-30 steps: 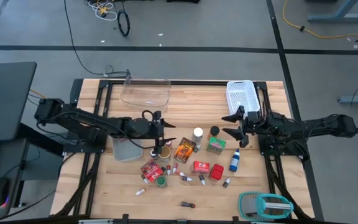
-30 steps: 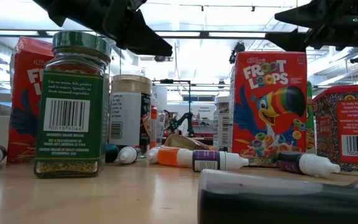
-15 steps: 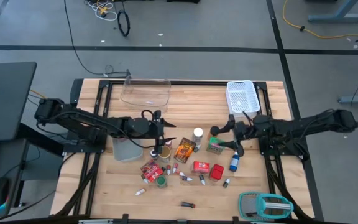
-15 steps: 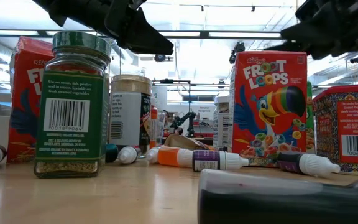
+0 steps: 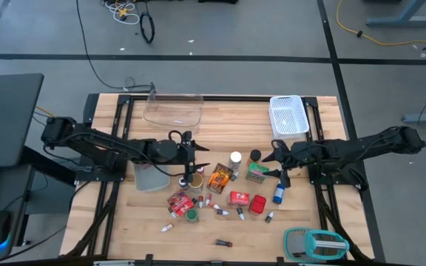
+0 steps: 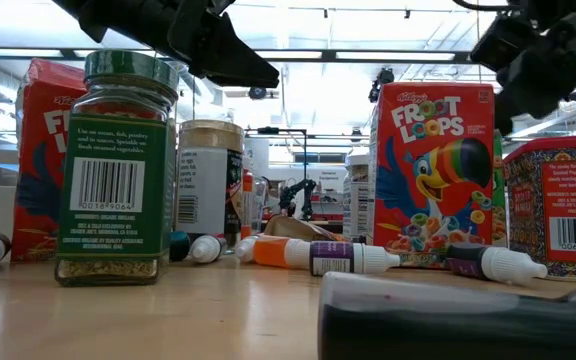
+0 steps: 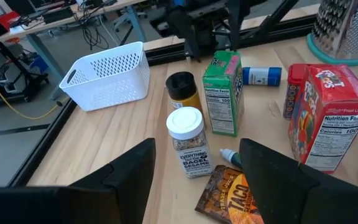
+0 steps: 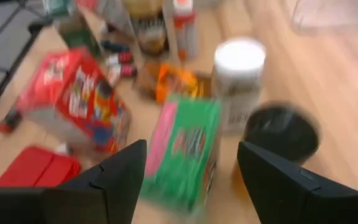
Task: Pick & Place Kitchen Items
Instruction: Put the green cereal box into the gray bin
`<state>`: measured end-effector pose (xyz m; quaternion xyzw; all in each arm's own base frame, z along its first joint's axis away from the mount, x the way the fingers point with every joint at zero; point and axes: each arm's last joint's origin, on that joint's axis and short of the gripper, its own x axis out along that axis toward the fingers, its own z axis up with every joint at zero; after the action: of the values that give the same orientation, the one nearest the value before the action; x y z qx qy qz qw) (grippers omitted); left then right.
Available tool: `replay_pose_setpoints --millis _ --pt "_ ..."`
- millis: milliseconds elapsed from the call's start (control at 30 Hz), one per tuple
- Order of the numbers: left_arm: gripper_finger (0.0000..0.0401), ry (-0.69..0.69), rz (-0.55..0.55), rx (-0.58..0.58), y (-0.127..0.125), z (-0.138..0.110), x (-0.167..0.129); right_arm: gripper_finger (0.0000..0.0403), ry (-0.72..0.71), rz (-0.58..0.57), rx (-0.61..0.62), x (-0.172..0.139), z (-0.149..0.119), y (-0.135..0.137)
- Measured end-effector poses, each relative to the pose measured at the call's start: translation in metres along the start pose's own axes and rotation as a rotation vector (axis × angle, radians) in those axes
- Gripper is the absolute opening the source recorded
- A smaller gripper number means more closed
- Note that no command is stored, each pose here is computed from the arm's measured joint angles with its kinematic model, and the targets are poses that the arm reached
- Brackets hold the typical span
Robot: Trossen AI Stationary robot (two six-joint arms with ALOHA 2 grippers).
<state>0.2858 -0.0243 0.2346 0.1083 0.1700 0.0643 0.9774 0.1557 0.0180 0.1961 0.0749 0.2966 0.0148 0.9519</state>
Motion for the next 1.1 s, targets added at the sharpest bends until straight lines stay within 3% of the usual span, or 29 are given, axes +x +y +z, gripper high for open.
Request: replay_pose_setpoints --millis 233,367,533,700,1000,1100 --pt "0.0242 0.000 0.000 -0.005 0.000 0.000 0.000 0.0261 0.027 -0.058 0.022 0.000 -0.004 0.000" --pt "0.0242 0.000 0.000 -0.007 0.000 0.000 0.000 0.0240 0.024 -0.061 0.077 0.000 -0.004 0.000" --pt "0.0242 0.000 0.000 -0.013 0.000 0.000 0.000 0.0199 0.028 -0.042 0.117 0.000 -0.004 0.001" --pt "0.0242 0.000 0.000 -0.013 0.000 0.000 0.000 0.0153 0.006 -0.141 0.160 0.002 -0.004 -0.002" --pt "0.0242 0.001 -0.001 -0.009 0.000 0.000 0.000 0.0020 0.058 -0.158 0.175 0.013 -0.006 -0.002" --pt "0.0242 0.001 -0.001 -0.009 0.000 0.000 0.000 0.0011 0.029 -0.146 0.136 0.014 -0.004 -0.002"
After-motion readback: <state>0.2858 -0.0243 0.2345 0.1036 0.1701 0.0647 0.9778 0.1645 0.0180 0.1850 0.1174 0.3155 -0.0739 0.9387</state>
